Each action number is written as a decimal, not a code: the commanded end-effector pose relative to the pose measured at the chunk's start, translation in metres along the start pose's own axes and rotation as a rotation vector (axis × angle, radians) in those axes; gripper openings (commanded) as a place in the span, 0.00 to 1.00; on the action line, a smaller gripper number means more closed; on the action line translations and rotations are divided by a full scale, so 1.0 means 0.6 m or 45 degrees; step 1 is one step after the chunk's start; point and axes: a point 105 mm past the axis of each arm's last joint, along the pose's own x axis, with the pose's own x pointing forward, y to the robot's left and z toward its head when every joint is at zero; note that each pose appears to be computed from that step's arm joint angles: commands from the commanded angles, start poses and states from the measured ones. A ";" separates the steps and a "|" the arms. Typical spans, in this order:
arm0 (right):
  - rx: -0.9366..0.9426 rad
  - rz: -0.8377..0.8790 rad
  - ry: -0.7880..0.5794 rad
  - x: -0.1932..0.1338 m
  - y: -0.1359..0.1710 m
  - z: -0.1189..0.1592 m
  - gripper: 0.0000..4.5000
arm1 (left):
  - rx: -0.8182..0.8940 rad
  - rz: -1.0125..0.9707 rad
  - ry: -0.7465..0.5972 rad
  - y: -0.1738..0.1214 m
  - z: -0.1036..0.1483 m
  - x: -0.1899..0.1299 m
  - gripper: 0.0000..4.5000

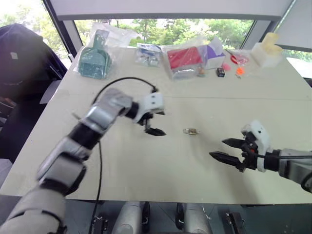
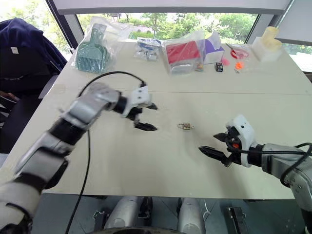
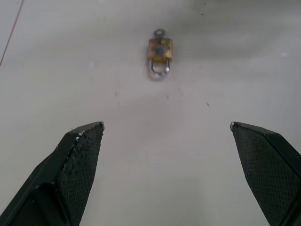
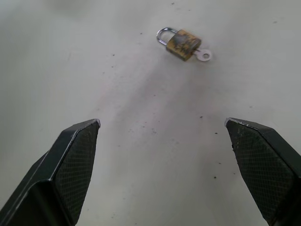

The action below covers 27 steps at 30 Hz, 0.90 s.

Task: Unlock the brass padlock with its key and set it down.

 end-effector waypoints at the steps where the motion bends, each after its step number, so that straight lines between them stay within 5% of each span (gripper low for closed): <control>1: -0.040 -0.063 -0.070 -0.012 -0.001 0.014 0.98 | 0.058 -0.064 0.048 0.013 0.018 0.036 1.00; 7: -0.022 -0.140 -0.150 -0.008 0.004 0.016 0.98 | 0.048 -0.025 0.088 0.026 0.044 0.096 1.00; 18: -0.041 -0.166 -0.237 -0.001 0.013 0.041 0.98 | 0.103 -0.070 0.207 0.011 0.018 0.118 1.00; 27: -0.046 -0.144 -0.241 0.006 0.016 0.049 1.00 | 0.008 -0.102 0.206 -0.005 0.001 0.134 0.19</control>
